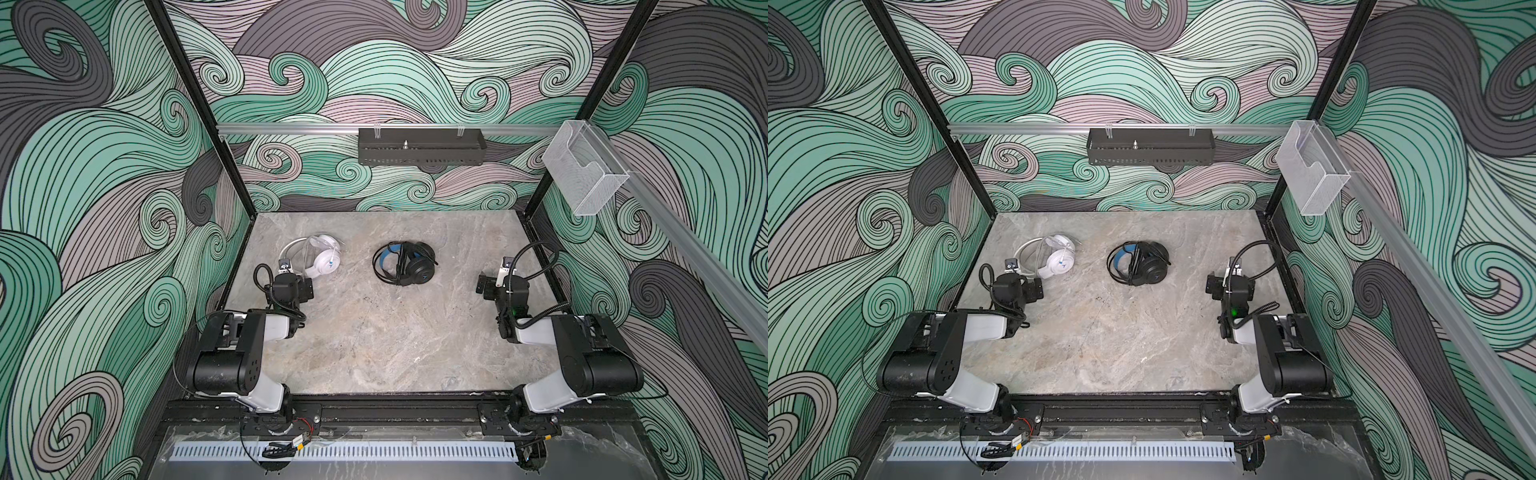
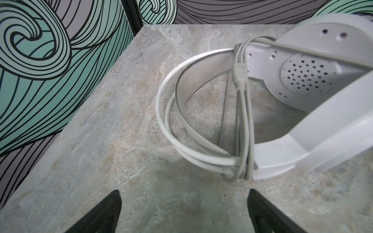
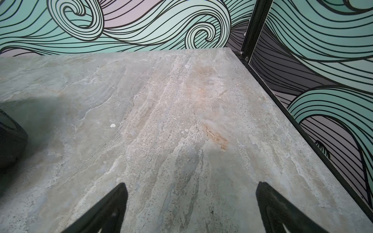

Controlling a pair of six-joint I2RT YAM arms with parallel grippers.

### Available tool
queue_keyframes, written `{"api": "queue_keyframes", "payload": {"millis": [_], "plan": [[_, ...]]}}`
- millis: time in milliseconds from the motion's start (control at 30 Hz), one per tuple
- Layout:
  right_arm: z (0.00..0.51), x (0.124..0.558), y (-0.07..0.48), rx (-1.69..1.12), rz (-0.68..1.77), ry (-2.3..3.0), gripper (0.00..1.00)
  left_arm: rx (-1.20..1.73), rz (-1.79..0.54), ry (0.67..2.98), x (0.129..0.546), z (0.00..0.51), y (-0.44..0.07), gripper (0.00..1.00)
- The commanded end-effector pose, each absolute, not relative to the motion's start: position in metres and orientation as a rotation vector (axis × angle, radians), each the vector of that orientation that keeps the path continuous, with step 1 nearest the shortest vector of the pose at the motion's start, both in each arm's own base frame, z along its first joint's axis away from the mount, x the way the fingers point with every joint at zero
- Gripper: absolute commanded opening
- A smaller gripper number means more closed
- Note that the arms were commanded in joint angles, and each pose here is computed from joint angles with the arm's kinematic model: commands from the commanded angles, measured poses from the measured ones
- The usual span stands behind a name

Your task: Wrap the headphones

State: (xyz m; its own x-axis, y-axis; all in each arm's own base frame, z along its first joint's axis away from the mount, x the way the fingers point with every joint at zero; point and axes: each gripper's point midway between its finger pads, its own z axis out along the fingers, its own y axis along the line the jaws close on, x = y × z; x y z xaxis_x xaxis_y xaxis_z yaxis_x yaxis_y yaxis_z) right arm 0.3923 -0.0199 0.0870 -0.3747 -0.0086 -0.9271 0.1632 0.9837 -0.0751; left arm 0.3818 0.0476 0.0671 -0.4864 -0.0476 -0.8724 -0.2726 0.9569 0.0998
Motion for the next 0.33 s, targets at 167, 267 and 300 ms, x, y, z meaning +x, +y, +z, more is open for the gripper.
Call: {"api": "queue_keyframes", "payload": {"millis": [167,267,300], "plan": [[0.0934,0.3944,-0.0152,0.091,-0.171,1.922,0.99,-0.239,0.235,2.002,0.3936,0.0862,0.0478,0.99],[0.0932,0.3951,-0.0139,0.085,-0.164,1.925,1.0,-0.238,0.236,2.003,0.3937,0.086,0.0476,0.99],[0.0932,0.3939,-0.0143,0.085,-0.165,1.926,1.0,-0.239,0.235,2.003,0.3934,0.0859,0.0476,0.99]]}}
